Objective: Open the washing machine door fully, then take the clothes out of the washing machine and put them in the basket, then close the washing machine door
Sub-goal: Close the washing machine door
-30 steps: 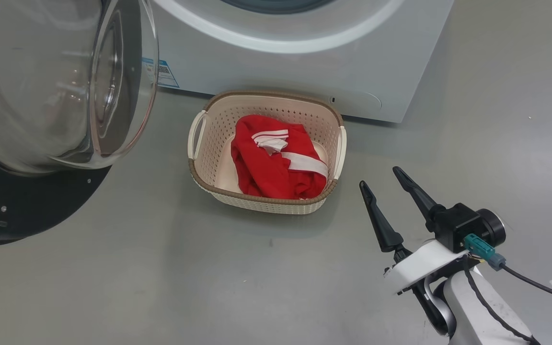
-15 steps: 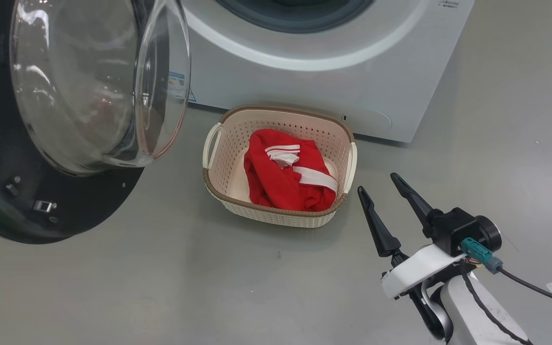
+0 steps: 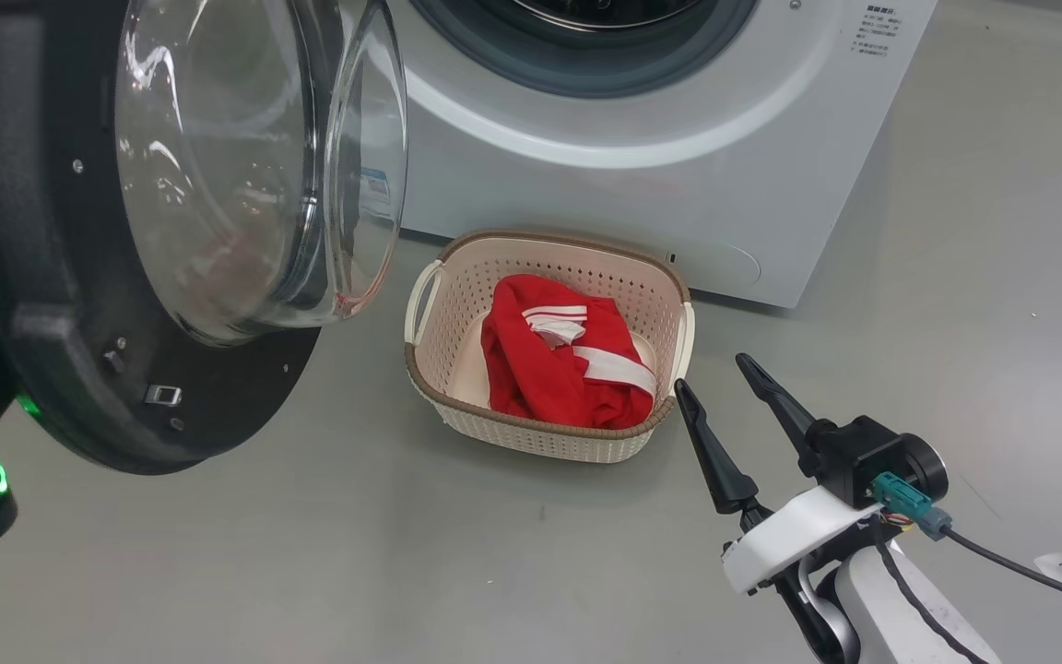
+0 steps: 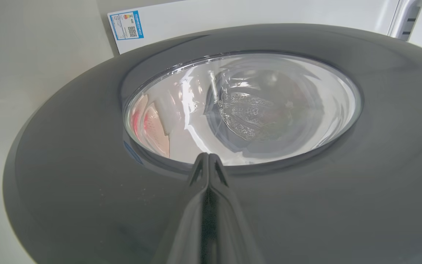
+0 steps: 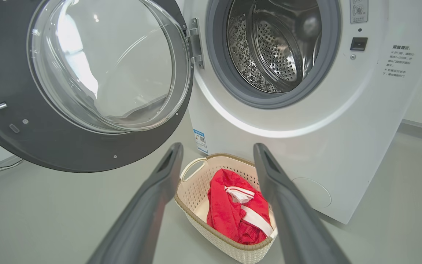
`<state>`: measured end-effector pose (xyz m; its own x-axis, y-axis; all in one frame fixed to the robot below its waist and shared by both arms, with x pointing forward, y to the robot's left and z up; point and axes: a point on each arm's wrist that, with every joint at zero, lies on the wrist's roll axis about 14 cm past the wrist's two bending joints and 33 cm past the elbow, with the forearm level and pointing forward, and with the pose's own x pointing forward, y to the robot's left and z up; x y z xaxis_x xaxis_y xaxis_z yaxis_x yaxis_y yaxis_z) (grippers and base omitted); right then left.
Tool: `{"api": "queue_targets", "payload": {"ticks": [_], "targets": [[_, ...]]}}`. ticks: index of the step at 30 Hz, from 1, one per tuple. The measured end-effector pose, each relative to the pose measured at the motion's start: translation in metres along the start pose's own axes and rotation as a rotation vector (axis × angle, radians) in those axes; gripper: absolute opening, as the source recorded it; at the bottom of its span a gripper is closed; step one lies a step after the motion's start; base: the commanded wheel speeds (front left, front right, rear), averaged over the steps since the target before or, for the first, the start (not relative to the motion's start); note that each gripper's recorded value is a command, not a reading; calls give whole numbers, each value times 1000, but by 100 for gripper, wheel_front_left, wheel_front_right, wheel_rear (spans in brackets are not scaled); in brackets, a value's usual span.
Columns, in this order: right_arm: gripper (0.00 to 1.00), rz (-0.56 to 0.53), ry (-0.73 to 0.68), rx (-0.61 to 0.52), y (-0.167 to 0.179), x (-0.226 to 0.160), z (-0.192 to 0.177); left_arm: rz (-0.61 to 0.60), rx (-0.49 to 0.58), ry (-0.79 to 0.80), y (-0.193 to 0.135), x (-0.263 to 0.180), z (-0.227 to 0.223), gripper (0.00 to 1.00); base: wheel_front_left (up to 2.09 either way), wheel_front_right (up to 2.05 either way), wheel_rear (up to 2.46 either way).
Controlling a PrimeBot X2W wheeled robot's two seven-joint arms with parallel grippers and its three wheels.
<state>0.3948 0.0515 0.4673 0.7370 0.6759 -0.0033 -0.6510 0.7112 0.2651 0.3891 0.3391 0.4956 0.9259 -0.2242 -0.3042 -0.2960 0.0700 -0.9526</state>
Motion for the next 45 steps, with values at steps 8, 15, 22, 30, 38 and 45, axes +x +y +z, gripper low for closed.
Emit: {"api": "queue_targets", "payload": {"ticks": [8, 15, 22, 30, 38, 45], "targets": [[100, -1, 7, 2, 5, -6, -1, -36, 7, 92, -3, 11, -37, 0, 0, 0, 0], [100, 11, -10, -7, 13, -7, 6, -1, 95, 71, 1, 1, -38, 0, 0, 0, 0], [100, 14, -7, -3, 19, -12, 5, 79, 271, -21, 5, -16, -21, 0, 0, 0, 0], [100, 3, -8, 9, 19, -15, 5, 152, 569, -176, -6, -40, 2, 0, 0, 0, 0], [100, 10, -15, 7, 24, -13, 8, 272, 877, -282, 11, -68, 6, 0, 0, 0, 0], [100, 15, -18, 8, 26, -13, 9, 269, 1030, -356, 22, -79, -8, 0, 0, 0, 0]]}}
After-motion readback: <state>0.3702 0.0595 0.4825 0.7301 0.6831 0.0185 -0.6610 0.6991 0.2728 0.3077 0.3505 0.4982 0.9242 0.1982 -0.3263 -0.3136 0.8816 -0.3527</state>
